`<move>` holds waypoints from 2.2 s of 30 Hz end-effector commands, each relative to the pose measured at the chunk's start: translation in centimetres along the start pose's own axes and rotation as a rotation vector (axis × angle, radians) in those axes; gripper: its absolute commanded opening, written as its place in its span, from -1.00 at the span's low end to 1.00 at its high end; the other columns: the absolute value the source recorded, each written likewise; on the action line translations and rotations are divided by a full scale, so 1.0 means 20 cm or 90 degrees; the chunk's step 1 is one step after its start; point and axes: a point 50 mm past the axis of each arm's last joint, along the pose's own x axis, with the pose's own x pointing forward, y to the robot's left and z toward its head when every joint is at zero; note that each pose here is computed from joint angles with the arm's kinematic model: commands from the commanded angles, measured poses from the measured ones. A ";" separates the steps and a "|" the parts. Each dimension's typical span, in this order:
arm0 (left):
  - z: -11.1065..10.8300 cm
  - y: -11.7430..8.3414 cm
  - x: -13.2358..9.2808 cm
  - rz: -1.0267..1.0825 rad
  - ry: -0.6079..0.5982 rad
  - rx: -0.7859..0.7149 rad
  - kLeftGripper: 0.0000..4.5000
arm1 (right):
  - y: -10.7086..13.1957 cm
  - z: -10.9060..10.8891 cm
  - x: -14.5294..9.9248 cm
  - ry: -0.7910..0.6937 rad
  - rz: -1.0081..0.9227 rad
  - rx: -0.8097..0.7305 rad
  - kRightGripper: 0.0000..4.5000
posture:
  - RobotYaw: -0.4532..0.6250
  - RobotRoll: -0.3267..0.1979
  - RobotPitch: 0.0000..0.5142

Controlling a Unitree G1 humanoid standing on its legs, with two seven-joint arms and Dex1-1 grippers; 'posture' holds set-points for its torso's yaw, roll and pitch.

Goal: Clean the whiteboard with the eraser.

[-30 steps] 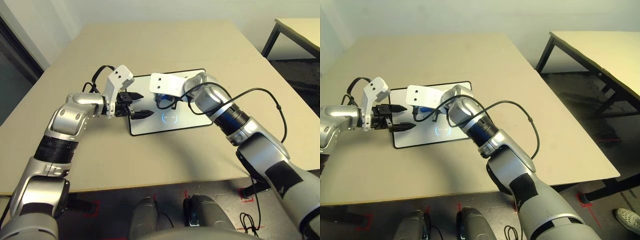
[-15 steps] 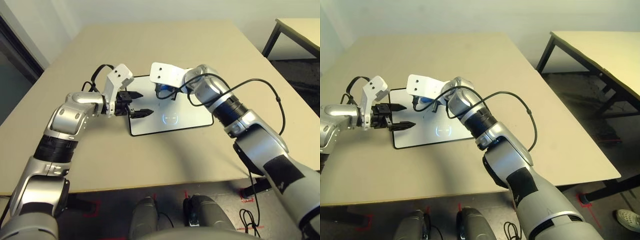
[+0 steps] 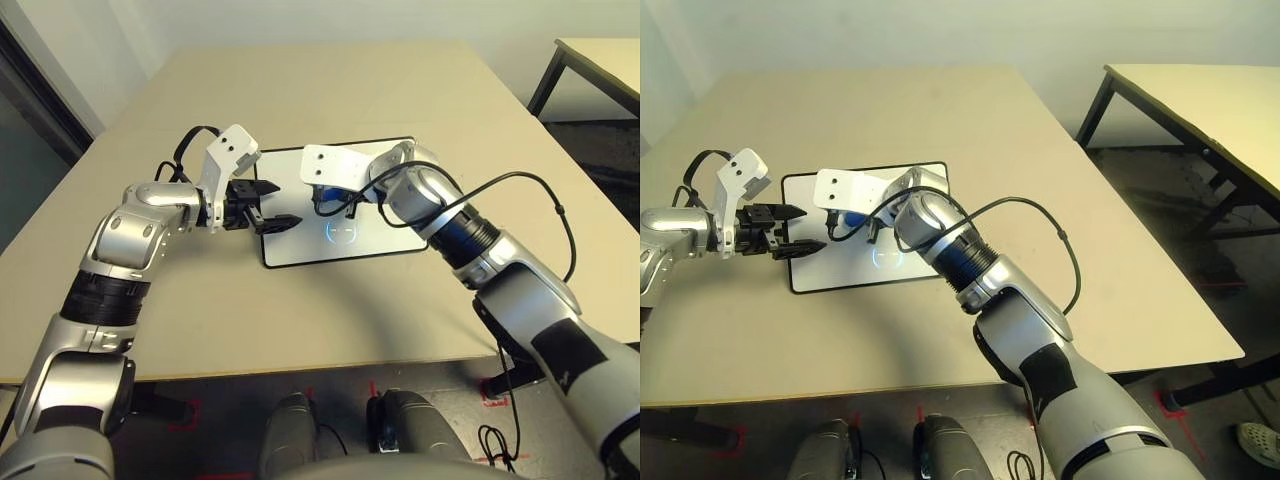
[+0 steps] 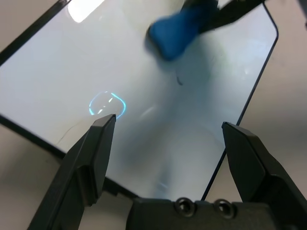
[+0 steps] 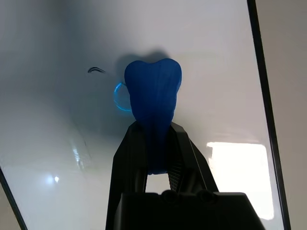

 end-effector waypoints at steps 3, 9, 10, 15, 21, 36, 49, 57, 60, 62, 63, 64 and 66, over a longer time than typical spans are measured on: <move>0.00 0.00 0.00 -0.002 0.006 0.003 1.00 | 0.12 -0.03 -0.01 0.018 0.045 0.001 -0.76 | -0.20 0.25 -0.72; 0.00 0.00 0.01 -0.003 0.003 0.003 1.00 | 0.19 -0.01 -0.03 0.018 0.077 -0.010 -0.76 | -0.20 0.25 -0.71; 0.00 0.00 0.01 -0.002 0.003 0.003 1.00 | 0.19 -0.02 -0.03 0.020 0.079 -0.010 -0.76 | -0.20 0.25 -0.71; 0.00 0.01 0.01 -0.001 0.003 0.002 1.00 | 0.11 -0.01 -0.03 0.021 0.048 0.003 -0.76 | -0.20 0.25 -0.71; 0.00 0.00 0.01 -0.001 0.002 0.000 1.00 | 0.03 -0.01 -0.03 0.020 0.008 0.014 -0.76 | -0.20 0.25 -0.70; 0.00 0.00 0.02 -0.004 0.000 0.000 1.00 | 0.18 -0.01 0.01 0.018 0.067 -0.004 -0.76 | -0.21 0.25 -0.67; 0.00 0.00 0.00 0.002 0.001 -0.001 1.00 | 0.05 0.00 0.05 0.007 0.014 0.020 -0.76 | -0.18 0.25 -0.66; 0.00 0.01 0.00 0.003 0.001 -0.001 1.00 | 0.20 -0.11 0.10 0.030 0.067 -0.002 -0.76 | -0.18 0.25 -0.66; 0.01 0.01 0.00 0.002 0.000 0.000 1.00 | 0.22 -0.14 0.11 0.038 0.077 -0.006 -0.76 | -0.19 0.25 -0.66; 0.01 0.00 0.01 0.002 0.000 0.000 1.00 | 0.21 -0.16 0.11 0.042 0.075 -0.005 -0.76 | -0.19 0.25 -0.66; 0.01 0.00 0.01 0.001 0.000 0.001 1.00 | 0.20 -0.16 0.11 0.043 0.072 -0.003 -0.76 | -0.19 0.25 -0.66; 0.01 0.01 0.01 0.001 0.000 0.001 1.00 | 0.19 -0.17 0.11 0.044 0.068 -0.001 -0.76 | -0.19 0.25 -0.67; 0.01 0.01 0.01 0.001 0.000 0.001 1.00 | 0.16 -0.17 0.11 0.043 0.055 0.008 -0.76 | -0.20 0.25 -0.67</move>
